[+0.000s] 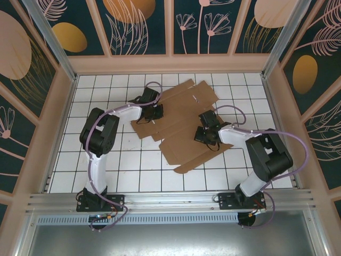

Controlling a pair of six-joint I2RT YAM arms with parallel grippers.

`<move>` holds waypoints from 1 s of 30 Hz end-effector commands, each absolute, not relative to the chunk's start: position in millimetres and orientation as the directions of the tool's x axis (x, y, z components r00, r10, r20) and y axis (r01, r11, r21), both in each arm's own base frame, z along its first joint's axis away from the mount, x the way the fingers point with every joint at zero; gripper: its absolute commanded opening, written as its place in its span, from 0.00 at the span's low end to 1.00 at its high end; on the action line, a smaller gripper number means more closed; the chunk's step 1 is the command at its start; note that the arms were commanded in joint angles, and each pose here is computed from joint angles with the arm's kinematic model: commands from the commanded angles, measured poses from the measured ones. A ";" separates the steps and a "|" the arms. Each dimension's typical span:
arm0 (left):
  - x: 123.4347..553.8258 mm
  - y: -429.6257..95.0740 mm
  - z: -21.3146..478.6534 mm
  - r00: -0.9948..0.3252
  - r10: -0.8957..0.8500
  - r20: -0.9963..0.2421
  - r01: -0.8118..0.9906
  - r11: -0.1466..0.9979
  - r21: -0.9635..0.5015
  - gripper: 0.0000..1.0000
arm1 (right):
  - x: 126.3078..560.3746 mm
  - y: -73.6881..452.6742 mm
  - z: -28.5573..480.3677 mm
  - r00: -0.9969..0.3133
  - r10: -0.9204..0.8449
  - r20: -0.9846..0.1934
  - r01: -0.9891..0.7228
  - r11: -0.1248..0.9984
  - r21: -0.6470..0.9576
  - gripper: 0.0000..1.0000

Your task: Fold the paper box

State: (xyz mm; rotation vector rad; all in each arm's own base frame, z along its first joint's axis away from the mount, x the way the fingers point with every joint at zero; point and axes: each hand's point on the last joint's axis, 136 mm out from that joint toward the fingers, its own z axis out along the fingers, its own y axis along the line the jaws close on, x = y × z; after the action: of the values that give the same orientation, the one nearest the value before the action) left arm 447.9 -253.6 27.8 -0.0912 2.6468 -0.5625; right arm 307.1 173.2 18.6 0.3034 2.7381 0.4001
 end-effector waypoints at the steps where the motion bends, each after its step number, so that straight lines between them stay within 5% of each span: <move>1: 437.0 -243.5 7.0 -0.931 -0.139 -0.338 -0.020 0.943 -0.333 0.00 | 310.9 152.9 -3.9 -0.913 0.284 -0.295 0.228 0.951 0.208 0.00; 22: 390.0 -218.8 2.3 -0.946 -0.174 -0.273 -0.072 0.936 -0.345 0.00 | 339.2 136.4 -17.3 -0.914 0.311 -0.262 0.257 0.941 0.223 0.00; 30: 432.6 -190.0 15.1 -0.919 -0.261 -0.294 -0.146 0.921 -0.362 0.00 | 293.5 171.6 -7.1 -0.951 0.191 -0.242 0.130 0.960 0.249 0.00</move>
State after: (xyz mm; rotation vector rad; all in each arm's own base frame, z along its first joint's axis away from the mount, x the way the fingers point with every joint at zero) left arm 419.0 -215.3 19.6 -0.2062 2.7116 -0.5475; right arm 349.8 177.6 20.1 0.3083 2.6673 0.4457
